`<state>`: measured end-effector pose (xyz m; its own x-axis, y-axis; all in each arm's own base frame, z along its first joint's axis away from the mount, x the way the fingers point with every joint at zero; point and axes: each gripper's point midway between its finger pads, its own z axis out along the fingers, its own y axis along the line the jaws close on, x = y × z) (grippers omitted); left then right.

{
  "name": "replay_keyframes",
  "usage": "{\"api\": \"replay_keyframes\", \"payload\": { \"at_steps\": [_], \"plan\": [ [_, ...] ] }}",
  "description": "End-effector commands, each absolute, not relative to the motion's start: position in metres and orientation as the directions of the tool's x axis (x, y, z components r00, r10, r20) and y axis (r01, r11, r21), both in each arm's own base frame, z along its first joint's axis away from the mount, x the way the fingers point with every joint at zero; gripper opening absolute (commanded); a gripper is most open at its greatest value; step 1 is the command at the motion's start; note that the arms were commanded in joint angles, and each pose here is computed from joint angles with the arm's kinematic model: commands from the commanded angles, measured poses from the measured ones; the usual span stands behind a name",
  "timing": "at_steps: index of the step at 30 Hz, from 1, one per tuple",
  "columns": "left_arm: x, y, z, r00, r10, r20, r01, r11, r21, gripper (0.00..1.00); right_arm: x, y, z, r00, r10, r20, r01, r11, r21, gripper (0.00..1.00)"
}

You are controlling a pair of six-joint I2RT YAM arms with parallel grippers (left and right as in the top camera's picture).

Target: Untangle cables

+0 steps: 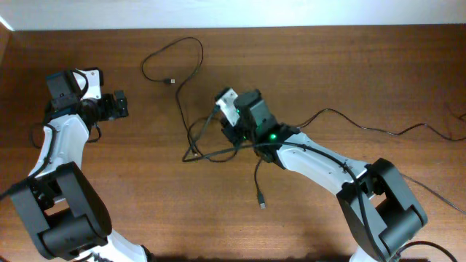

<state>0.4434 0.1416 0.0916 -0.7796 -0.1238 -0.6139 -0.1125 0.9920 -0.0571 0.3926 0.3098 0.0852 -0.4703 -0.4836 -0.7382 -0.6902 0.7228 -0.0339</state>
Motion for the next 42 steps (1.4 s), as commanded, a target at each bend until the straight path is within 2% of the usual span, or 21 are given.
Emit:
{"api": "replay_keyframes", "payload": {
  "at_steps": [1,3,5,6,7,9,10,13,17,20,21,24,28,34,39,42],
  "plan": [
    [0.445,0.145,0.107,-0.757,-0.131,-0.64,-0.124,0.991,-0.056,0.99,0.374,0.293,0.06,-0.728,-0.308,-0.612,-0.503,0.847,0.172,0.46],
    [0.445,0.144,0.107,-0.757,-0.131,-0.64,-0.123,0.991,-0.056,0.99,0.353,0.284,0.044,-0.834,-0.242,-0.495,-0.4,0.884,0.242,0.48],
    [0.445,0.144,0.107,-0.757,-0.131,-0.64,-0.123,0.991,-0.057,0.99,0.335,0.285,0.037,-0.899,-0.183,-0.398,-0.323,0.891,0.32,0.54],
    [0.445,0.145,0.107,-0.757,-0.131,-0.64,-0.124,0.991,-0.056,1.0,0.328,0.287,0.036,-0.919,-0.16,-0.361,-0.292,0.891,0.348,0.61],
    [0.445,0.145,0.107,-0.757,-0.131,-0.64,-0.124,0.991,-0.056,0.99,0.318,0.29,0.033,-0.938,-0.137,-0.319,-0.254,0.898,0.36,0.77],
    [0.445,0.144,0.107,-0.757,-0.131,-0.64,-0.124,0.991,-0.057,0.99,0.31,0.298,0.032,-0.943,-0.134,-0.305,-0.247,0.896,0.368,0.97],
    [0.445,0.144,0.107,-0.757,-0.131,-0.64,-0.123,0.991,-0.056,0.99,0.307,0.301,0.032,-0.945,-0.129,-0.3,-0.24,0.897,0.371,0.99],
    [0.445,0.144,0.107,-0.757,-0.131,-0.64,-0.124,0.991,-0.056,0.99,0.293,0.315,0.033,-0.953,-0.117,-0.279,-0.224,0.892,0.392,0.99],
    [0.445,0.145,0.107,-0.757,-0.131,-0.64,-0.124,0.991,-0.056,0.99,0.282,0.338,0.039,-0.941,-0.156,-0.301,-0.28,0.857,0.433,0.99],
    [0.445,0.144,0.107,-0.757,-0.131,-0.64,-0.124,0.991,-0.057,0.99,0.289,0.35,0.048,-0.924,-0.147,-0.354,-0.308,0.835,0.457,0.99],
    [0.445,0.145,0.107,-0.757,-0.131,-0.64,-0.124,0.991,-0.056,0.99,0.293,0.35,0.048,-0.937,-0.085,-0.338,-0.247,0.846,0.472,0.94],
    [0.445,0.144,0.107,-0.757,-0.131,-0.64,-0.123,0.991,-0.056,0.99,0.299,0.335,0.041,-0.943,0.278,-0.185,0.152,0.852,0.501,0.93],
    [0.445,0.144,0.107,-0.757,-0.131,-0.64,-0.124,0.991,-0.057,0.99,0.3,0.309,0.031,-0.872,0.448,-0.199,0.342,0.847,0.406,0.93],
    [0.445,0.144,0.107,-0.757,-0.131,-0.64,-0.123,0.991,-0.056,0.99,0.302,0.3,0.029,-0.836,0.489,-0.25,0.389,0.848,0.36,0.93],
    [0.445,0.144,0.107,-0.757,-0.131,-0.64,-0.123,0.991,-0.056,0.99,0.306,0.293,0.006,-0.827,0.49,-0.275,0.407,0.86,0.308,0.9],
    [0.445,0.144,0.107,-0.757,-0.131,-0.64,-0.124,0.991,-0.057,1.0,0.307,0.295,-0.01,-0.83,0.488,-0.272,0.409,0.863,0.297,0.77]
  ]
}}
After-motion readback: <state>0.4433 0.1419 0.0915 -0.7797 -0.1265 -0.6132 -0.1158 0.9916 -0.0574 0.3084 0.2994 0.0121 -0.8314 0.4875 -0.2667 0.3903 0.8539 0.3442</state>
